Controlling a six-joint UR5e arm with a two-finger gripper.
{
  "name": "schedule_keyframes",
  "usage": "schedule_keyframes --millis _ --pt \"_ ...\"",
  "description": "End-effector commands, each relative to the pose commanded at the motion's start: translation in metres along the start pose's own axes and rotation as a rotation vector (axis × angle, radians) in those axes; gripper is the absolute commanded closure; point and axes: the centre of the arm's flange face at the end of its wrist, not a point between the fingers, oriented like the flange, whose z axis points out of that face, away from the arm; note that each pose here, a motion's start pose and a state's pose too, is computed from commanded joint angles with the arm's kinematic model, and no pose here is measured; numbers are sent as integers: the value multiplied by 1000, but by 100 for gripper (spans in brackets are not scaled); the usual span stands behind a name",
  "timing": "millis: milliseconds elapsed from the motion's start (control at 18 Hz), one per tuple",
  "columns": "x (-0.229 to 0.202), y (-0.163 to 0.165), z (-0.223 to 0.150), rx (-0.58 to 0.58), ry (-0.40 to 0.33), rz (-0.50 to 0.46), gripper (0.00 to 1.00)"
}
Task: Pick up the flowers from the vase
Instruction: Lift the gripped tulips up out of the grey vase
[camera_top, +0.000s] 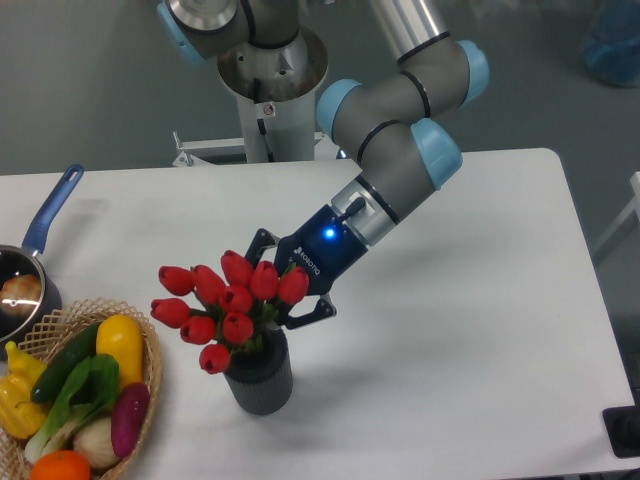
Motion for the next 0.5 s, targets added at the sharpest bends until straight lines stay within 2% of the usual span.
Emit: schedule_keyframes --millis 500 --pt "9 -27 -15 40 -10 -21 56"
